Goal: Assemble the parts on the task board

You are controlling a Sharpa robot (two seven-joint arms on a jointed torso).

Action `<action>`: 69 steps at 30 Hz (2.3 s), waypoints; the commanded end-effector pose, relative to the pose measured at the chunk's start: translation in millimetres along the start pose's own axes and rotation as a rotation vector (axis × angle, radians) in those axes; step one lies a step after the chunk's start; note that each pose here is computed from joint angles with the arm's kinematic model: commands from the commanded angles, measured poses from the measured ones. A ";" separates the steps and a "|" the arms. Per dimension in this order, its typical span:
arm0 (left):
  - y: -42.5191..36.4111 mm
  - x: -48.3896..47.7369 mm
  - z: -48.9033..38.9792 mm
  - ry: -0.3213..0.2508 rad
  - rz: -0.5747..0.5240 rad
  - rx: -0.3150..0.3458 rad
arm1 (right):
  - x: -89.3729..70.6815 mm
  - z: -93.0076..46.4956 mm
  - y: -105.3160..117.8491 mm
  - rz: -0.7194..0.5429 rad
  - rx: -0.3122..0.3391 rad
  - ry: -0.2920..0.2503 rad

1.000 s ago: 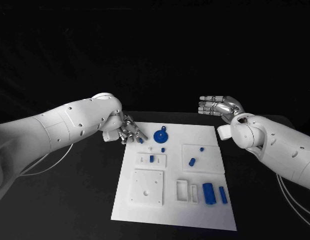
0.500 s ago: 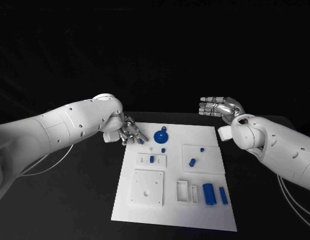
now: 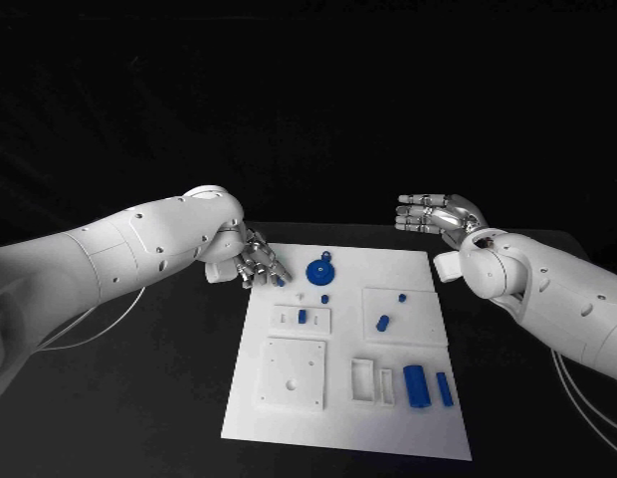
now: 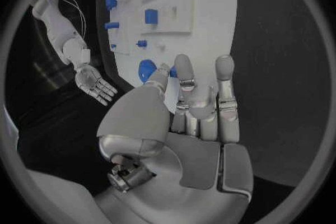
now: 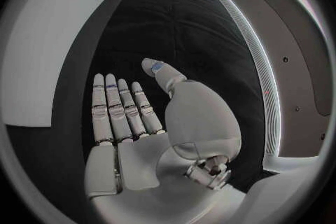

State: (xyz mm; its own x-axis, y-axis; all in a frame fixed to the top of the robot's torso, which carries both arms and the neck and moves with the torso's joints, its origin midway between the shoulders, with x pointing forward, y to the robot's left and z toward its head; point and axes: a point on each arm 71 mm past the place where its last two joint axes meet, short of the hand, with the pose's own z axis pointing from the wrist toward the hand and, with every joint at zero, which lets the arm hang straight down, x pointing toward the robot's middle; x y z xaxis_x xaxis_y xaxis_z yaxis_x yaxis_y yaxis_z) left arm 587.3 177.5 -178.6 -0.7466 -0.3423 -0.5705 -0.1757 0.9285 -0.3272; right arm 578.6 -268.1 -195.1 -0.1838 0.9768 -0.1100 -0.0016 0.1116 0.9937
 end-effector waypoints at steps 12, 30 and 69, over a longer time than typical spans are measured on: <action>-1.3 2.7 -0.6 0.016 -0.025 0.020 | 2.1 -0.8 -4.2 0.004 0.004 0.026; 1.9 5.2 -6.6 0.063 -0.116 0.042 | -1.5 -2.0 -7.6 0.002 0.014 0.021; -1.2 61.4 -45.0 -0.151 0.047 0.111 | -4.7 -8.8 -16.2 -0.021 0.019 0.003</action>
State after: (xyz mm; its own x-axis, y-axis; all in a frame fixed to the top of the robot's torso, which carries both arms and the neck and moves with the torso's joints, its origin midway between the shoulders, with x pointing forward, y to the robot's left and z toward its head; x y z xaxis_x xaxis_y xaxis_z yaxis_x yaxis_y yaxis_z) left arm 512.1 163.6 -180.8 -0.6780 -0.3420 -0.6506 -0.0868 0.9162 -0.3912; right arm 571.1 -278.1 -211.8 -0.1820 0.9759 -0.1202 0.0316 0.1280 0.9913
